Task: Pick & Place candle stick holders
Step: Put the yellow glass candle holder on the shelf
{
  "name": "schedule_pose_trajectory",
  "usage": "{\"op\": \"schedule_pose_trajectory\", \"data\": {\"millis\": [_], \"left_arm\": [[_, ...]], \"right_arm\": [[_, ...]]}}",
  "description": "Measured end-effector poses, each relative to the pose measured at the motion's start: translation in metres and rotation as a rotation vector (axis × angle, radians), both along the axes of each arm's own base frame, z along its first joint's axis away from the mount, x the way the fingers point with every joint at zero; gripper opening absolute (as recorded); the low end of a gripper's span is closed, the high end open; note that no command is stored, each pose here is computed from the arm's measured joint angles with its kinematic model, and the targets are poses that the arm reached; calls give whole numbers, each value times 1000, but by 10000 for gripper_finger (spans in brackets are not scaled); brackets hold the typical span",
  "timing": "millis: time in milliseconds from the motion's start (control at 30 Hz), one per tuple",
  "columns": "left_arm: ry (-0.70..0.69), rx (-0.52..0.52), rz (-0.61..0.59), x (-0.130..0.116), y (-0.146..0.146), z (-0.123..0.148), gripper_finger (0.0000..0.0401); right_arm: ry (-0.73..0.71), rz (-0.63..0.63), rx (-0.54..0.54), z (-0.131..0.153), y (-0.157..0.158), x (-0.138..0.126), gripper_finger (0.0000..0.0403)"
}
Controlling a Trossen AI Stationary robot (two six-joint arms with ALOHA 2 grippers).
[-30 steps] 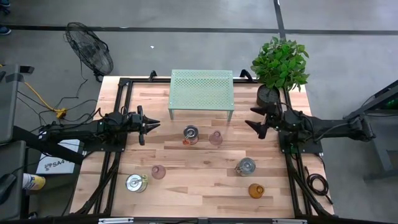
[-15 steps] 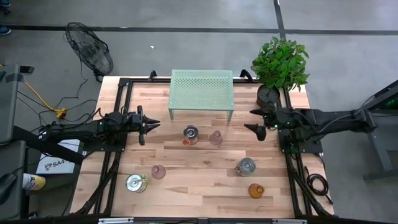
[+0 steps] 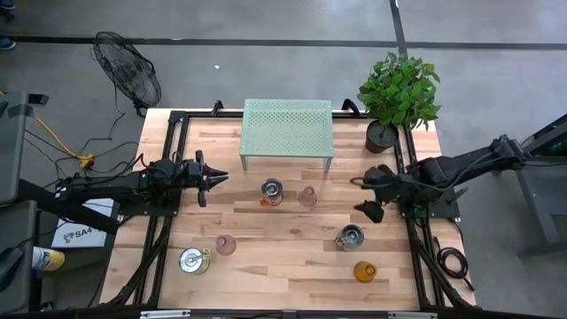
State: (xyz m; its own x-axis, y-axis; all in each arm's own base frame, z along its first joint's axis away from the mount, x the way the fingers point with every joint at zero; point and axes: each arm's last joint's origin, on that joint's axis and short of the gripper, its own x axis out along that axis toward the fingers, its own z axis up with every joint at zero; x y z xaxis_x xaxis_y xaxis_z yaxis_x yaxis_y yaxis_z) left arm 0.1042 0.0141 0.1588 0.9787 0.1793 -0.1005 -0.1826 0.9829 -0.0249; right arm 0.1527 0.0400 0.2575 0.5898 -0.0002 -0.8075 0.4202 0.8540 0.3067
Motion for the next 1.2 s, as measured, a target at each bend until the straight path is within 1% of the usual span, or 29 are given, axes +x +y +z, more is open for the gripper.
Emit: {"op": "schedule_pose_trajectory", "data": {"millis": [67,200,267,433,567,733,900,1067,1200], "left_arm": [[0,0,0,0,0,0,58],[0,0,0,0,0,0,58],[0,0,0,0,0,0,58],[0,0,0,0,0,0,58],[0,0,0,0,0,0,58],[0,0,0,0,0,0,58],[0,0,0,0,0,0,58],[0,0,0,0,0,0,58],[0,0,0,0,0,0,58]], "right_arm": [[60,0,59,-4,3,-1,386],[186,-12,223,-9,7,-4,386],[234,-12,287,-11,9,-5,386],[306,-7,369,-12,10,-9,386],[332,-2,395,-12,11,-10,386],[342,-53,426,-12,11,-10,386],[348,34,437,-12,12,-11,386],[346,47,418,-13,16,-11,386],[401,38,422,-17,27,-10,386]]}}
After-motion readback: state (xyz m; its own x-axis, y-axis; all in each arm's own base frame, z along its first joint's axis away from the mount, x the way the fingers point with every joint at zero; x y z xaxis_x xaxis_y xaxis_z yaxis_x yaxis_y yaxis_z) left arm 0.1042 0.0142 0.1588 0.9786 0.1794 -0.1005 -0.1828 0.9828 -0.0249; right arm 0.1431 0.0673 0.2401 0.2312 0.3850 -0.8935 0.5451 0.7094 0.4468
